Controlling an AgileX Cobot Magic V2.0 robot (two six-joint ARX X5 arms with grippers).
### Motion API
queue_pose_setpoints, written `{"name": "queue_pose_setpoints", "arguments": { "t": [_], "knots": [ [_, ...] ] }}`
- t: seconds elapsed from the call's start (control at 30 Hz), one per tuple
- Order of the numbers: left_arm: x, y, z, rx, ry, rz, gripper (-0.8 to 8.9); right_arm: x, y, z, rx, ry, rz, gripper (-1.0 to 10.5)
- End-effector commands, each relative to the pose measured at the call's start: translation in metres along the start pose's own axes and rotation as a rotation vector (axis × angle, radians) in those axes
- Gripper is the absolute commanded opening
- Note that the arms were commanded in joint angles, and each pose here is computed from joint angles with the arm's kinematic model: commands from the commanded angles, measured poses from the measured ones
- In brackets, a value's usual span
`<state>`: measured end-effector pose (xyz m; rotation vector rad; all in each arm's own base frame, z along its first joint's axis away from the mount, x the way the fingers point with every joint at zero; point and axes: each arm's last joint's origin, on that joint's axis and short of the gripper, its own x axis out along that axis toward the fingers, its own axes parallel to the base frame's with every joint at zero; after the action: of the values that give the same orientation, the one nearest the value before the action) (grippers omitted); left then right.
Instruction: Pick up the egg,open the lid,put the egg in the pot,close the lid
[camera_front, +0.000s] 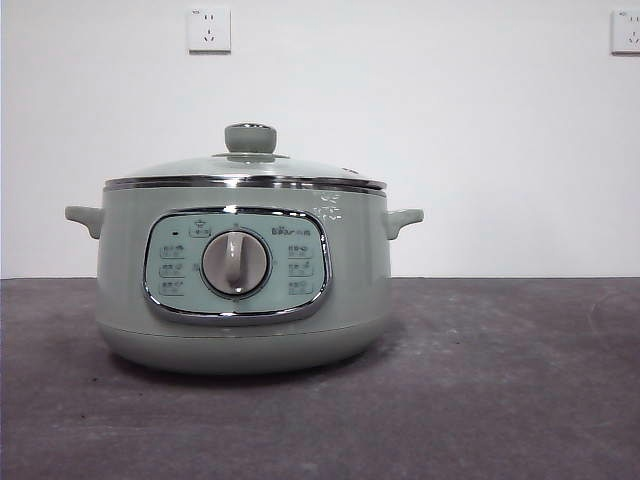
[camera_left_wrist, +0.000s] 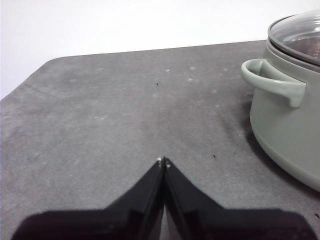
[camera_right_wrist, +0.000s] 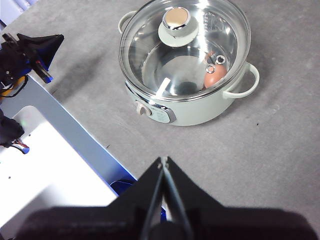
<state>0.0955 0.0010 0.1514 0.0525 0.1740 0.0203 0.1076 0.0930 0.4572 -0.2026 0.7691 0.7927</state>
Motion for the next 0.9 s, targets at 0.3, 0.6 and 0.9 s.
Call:
{"name": "queue_pose_setpoints", "arguments": {
  "t": [0.3,0.6,0.9],
  "knots": [
    [0.001,0.000,-0.004,-0.007,0.007,0.006,-0.03,-0.001,0.000,-0.002,-0.032,0.010,-0.008,0.0],
    [0.001,0.000,-0.004,-0.007,0.007,0.007,-0.03,-0.038,-0.022,0.004,-0.018,-0.420,-0.071,0.0],
    [0.001,0.000,-0.004,-0.007,0.007,0.006,-0.03,-0.024,-0.045,-0.051,0.006,-0.618,-0.265,0.0]
  ]
}}
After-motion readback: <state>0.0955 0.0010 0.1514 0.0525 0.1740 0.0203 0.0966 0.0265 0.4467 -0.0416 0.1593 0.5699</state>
